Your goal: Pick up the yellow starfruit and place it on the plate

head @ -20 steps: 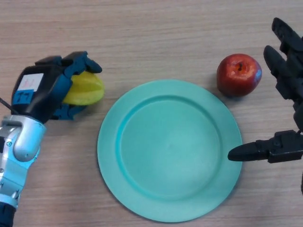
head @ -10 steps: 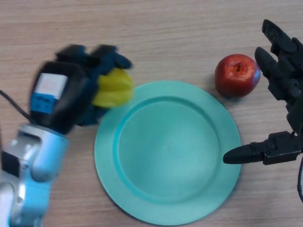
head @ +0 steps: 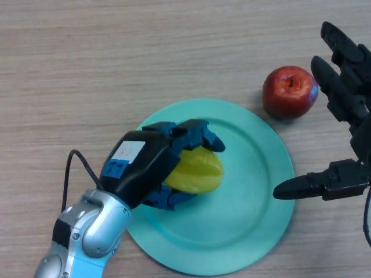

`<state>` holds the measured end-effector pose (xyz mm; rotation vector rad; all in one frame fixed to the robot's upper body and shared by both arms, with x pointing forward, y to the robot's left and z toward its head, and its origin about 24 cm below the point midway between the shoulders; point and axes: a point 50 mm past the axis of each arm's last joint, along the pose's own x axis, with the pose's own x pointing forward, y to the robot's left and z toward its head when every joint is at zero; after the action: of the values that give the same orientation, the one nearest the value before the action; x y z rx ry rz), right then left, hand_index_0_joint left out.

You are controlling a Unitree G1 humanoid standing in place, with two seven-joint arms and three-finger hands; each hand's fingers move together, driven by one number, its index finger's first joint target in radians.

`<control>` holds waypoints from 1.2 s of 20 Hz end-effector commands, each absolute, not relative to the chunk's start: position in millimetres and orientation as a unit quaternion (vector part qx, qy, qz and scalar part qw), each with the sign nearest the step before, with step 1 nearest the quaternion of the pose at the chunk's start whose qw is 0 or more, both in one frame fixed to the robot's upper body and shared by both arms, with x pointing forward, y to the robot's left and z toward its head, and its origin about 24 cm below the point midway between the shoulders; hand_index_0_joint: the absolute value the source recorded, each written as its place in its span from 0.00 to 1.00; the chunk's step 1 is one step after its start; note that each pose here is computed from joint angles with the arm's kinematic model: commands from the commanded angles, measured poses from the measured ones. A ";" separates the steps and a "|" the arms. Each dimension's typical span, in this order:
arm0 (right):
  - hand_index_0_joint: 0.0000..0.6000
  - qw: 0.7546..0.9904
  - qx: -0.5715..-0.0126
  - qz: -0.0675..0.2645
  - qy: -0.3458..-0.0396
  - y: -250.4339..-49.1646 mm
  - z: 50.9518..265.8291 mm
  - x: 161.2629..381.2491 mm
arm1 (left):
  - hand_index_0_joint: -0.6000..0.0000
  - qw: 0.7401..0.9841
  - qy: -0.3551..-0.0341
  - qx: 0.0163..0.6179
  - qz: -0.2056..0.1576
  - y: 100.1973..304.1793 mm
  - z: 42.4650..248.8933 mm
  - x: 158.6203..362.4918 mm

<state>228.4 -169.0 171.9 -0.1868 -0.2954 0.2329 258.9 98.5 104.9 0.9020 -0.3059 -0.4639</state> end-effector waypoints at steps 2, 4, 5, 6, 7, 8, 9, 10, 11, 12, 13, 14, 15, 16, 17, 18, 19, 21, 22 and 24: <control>0.00 0.959 -0.107 0.096 -0.245 -178.1 201.7 218.6 | 0.08 0.885 -0.243 0.356 -0.177 94.1 136.8 262.5; 0.00 0.959 -0.108 0.096 -0.245 -178.0 201.8 218.9 | 0.50 0.891 -0.239 0.343 -0.176 94.0 135.7 264.0; 0.00 0.959 -0.108 0.096 -0.245 -178.1 201.7 219.1 | 0.67 0.896 -0.234 0.334 -0.176 94.1 135.4 265.0; 0.00 0.958 -0.108 0.096 -0.246 -178.3 201.2 219.6 | 0.92 0.902 -0.227 0.322 -0.176 94.4 134.7 267.5; 0.00 0.958 -0.109 0.095 -0.248 -178.3 200.7 220.3 | 1.00 0.902 -0.227 0.323 -0.175 95.0 134.5 269.0; 0.00 0.958 -0.109 0.094 -0.249 -178.6 200.4 220.9 | 1.00 0.899 -0.234 0.329 -0.169 95.9 135.5 269.3; 0.00 0.957 -0.110 0.094 -0.251 -178.7 200.8 221.5 | 1.00 0.898 -0.238 0.330 -0.165 96.7 136.4 269.4; 0.00 0.956 -0.115 0.094 -0.251 -179.0 201.4 222.9 | 1.00 0.898 -0.242 0.332 -0.159 98.6 138.4 269.4; 0.00 0.957 -0.115 0.095 -0.251 -179.2 201.9 223.9 | 1.00 0.898 -0.243 0.332 -0.156 100.5 140.4 269.2; 0.00 0.957 -0.115 0.095 -0.249 -178.9 201.6 226.1 | 1.00 0.900 -0.244 0.328 -0.148 105.1 144.9 269.4; 0.00 0.957 -0.117 0.095 -0.247 -178.7 201.2 228.7 | 1.00 0.905 -0.246 0.320 -0.136 110.7 150.3 272.0; 0.00 0.956 -0.121 0.094 -0.249 -178.7 200.5 231.6 | 1.00 0.910 -0.248 0.309 -0.119 120.5 156.4 275.8; 0.00 0.956 -0.121 0.096 -0.251 -178.3 200.0 234.0 | 1.00 0.916 -0.251 0.293 -0.108 128.3 160.9 277.6; 0.00 0.956 -0.114 0.098 -0.251 -177.1 200.6 237.9 | 1.00 0.927 -0.256 0.258 -0.093 138.8 169.0 279.2; 0.00 0.956 -0.111 0.099 -0.253 -176.9 201.2 239.5 | 1.00 0.933 -0.263 0.230 -0.086 145.8 174.9 277.9; 0.00 0.954 -0.115 0.098 -0.258 -178.3 201.5 240.3 | 1.00 0.940 -0.269 0.193 -0.084 153.7 180.7 273.7; 0.00 0.953 -0.116 0.095 -0.262 -179.9 201.4 240.1 | 1.00 0.950 -0.264 0.138 -0.097 158.9 185.0 267.7; 0.00 0.952 -0.111 0.091 -0.272 -183.2 202.4 237.1 | 1.00 0.962 -0.245 0.017 -0.119 172.7 193.5 257.6; 0.00 0.950 -0.112 0.087 -0.280 -184.6 204.3 236.3 | 1.00 0.962 -0.245 -0.023 -0.119 180.9 199.1 253.6; 0.00 0.945 -0.113 0.083 -0.297 -185.7 206.5 232.0 | 1.00 0.958 -0.260 -0.056 -0.107 189.8 205.5 244.6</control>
<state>247.3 -177.3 171.4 -0.1993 -0.3506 0.2093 256.9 176.3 174.0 -0.1512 -0.3179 -0.2502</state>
